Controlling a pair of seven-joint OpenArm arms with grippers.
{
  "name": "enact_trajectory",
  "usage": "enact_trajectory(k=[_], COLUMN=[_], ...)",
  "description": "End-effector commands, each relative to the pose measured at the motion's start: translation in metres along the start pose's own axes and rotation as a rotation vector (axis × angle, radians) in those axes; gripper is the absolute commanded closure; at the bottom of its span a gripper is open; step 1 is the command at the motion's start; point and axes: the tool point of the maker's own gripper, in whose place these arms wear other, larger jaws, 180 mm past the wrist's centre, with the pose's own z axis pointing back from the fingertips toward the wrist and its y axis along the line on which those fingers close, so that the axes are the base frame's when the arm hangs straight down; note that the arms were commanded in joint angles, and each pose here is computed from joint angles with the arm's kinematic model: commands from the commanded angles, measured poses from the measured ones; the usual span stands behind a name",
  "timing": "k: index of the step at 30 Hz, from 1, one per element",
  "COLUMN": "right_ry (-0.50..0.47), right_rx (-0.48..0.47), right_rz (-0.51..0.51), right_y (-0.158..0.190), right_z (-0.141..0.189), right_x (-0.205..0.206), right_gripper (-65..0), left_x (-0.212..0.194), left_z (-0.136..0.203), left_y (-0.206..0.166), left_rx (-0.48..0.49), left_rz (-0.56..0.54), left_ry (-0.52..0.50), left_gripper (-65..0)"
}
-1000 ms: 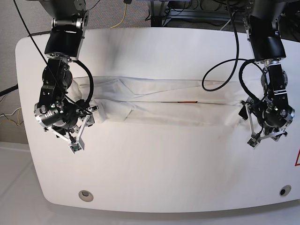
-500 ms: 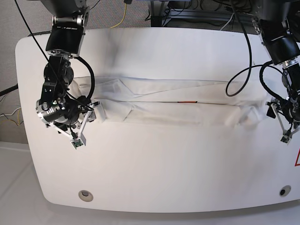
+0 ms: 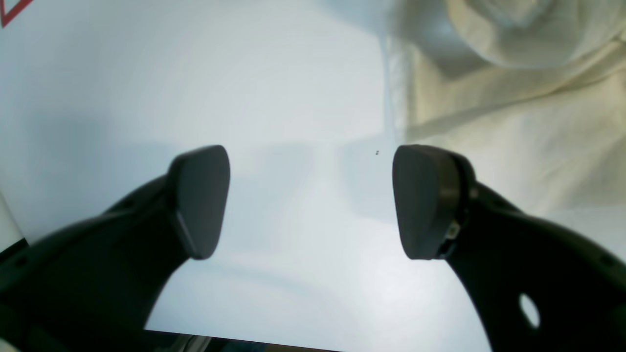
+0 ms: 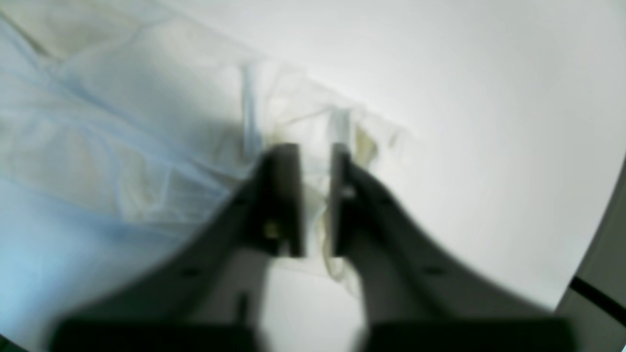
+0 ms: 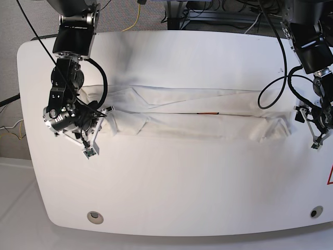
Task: Fold the T-shirt properly
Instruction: 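Release the band end with the left gripper and move it outward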
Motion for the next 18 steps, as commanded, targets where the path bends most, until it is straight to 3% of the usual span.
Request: enact_trajectory(k=[1, 18], right_ry=[-0.025, 0.009], right_rx=[0.009, 0.036], right_rz=[-0.007, -0.013], right_y=[0.006, 0.018], right_z=[0.002, -0.005], right_x=[0.005, -0.013], right_gripper=[0.0, 0.0], left_x=[0.01, 0.012], left_z=[0.011, 0.011], left_y=[0.014, 0.015], left_rx=[0.032, 0.029], left_rz=[0.006, 0.009], left_ry=[-0.036, -0.038], left_gripper=[-49.7, -49.7])
